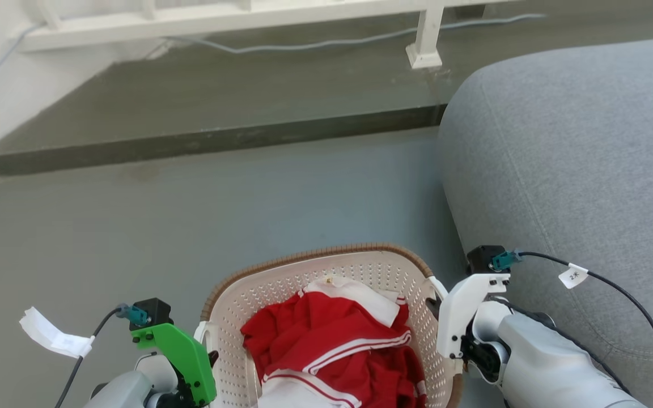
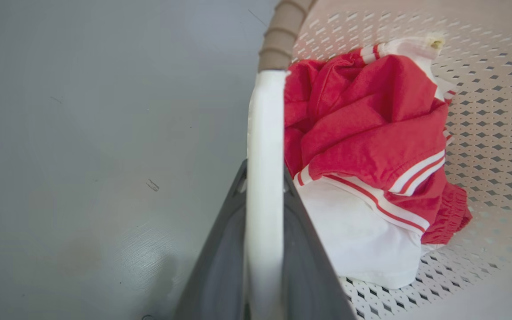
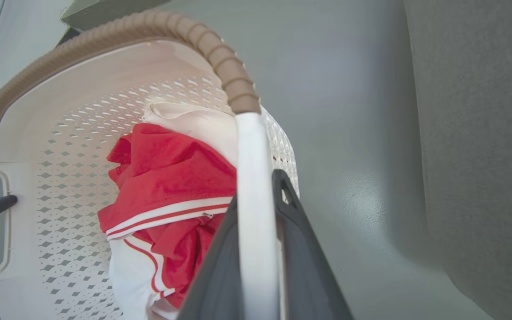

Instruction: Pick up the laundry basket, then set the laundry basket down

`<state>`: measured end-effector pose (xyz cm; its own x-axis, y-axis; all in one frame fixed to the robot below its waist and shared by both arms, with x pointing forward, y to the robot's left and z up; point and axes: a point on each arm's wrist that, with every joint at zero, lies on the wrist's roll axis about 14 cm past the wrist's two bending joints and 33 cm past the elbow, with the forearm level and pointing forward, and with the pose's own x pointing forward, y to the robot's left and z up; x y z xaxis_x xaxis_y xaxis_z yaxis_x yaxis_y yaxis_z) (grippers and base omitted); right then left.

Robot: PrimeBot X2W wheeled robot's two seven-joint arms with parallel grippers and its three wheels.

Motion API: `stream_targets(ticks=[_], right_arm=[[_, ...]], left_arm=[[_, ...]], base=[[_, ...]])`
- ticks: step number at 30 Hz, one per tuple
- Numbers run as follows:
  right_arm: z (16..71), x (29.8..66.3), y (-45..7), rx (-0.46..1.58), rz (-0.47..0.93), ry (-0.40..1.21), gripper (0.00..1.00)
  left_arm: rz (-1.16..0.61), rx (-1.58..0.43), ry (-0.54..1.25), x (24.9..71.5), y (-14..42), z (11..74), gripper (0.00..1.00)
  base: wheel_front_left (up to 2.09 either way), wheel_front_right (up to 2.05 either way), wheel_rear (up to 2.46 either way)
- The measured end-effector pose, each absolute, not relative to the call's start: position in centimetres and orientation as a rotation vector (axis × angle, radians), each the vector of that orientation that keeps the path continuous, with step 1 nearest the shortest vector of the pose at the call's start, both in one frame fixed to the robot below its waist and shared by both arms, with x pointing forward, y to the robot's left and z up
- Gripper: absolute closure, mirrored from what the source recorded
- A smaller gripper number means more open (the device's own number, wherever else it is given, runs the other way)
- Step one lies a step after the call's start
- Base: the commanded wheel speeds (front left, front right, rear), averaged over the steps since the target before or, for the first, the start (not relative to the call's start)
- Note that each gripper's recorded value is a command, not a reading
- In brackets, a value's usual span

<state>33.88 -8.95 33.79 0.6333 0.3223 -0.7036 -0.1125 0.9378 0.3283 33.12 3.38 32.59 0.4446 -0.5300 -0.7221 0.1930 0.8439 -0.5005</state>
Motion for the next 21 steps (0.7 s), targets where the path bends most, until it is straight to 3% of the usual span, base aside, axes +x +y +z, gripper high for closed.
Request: stream_targets(ticks=[21], right_arm=[[34.2,33.2,-9.2,0.249,0.258,0.869,1.00]], left_arm=[[-0.469,-0.339,1.062,32.1,3.2,32.7,1.00]], base=[[0.00,0.00,0.00]])
